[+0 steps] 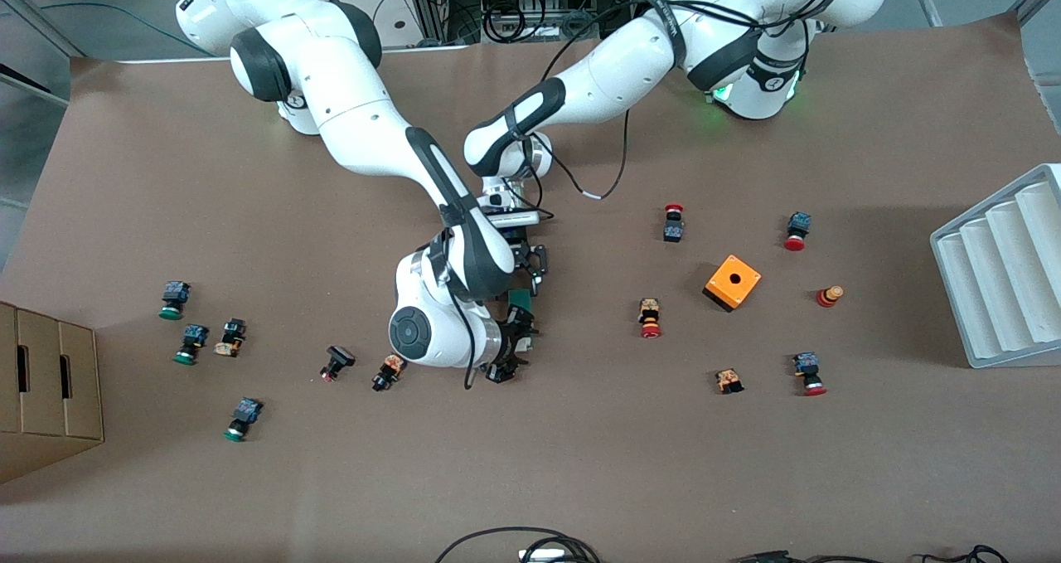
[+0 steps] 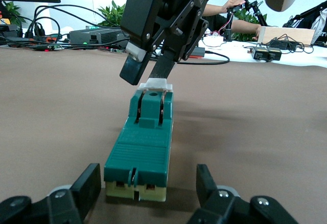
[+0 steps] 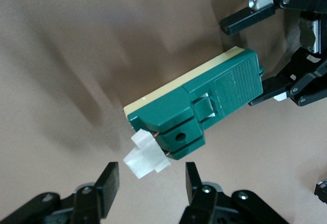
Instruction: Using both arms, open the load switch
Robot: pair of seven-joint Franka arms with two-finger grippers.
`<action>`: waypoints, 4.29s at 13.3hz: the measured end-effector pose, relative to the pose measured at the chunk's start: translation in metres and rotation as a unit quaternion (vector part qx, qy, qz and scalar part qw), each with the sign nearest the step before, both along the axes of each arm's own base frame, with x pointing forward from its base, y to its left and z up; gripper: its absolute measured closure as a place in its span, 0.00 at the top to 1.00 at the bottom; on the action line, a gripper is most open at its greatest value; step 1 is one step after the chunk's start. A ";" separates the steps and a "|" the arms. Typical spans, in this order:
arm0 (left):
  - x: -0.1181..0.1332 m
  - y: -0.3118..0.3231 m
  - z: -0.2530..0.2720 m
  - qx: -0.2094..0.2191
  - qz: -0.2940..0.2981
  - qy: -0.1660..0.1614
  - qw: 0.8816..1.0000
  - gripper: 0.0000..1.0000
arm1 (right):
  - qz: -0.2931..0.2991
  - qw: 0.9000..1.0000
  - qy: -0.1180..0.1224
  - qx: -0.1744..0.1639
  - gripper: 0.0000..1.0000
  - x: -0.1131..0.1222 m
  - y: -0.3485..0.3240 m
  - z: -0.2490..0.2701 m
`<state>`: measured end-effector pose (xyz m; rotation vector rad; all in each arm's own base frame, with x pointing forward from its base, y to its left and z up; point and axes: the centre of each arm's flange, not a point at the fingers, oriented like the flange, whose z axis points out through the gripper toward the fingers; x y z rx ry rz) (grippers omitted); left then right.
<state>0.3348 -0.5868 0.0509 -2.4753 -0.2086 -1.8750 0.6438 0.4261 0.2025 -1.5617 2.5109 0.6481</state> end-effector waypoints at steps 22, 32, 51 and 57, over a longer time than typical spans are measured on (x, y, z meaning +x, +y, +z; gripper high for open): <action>-0.002 0.002 0.000 0.004 0.015 -0.004 1.000 0.51 | 0.016 1.000 -0.001 -0.006 0.39 -0.002 0.002 0.001; -0.002 0.002 0.000 0.004 0.015 -0.004 1.000 0.51 | 0.027 1.000 -0.003 -0.009 0.39 -0.005 0.003 0.013; -0.002 0.002 0.000 0.004 0.015 -0.004 1.000 0.51 | 0.069 0.998 0.001 -0.008 0.29 -0.025 0.003 0.024; -0.002 0.002 0.000 0.004 0.015 -0.004 1.000 0.51 | 0.076 0.997 -0.001 -0.010 0.29 -0.028 0.001 0.031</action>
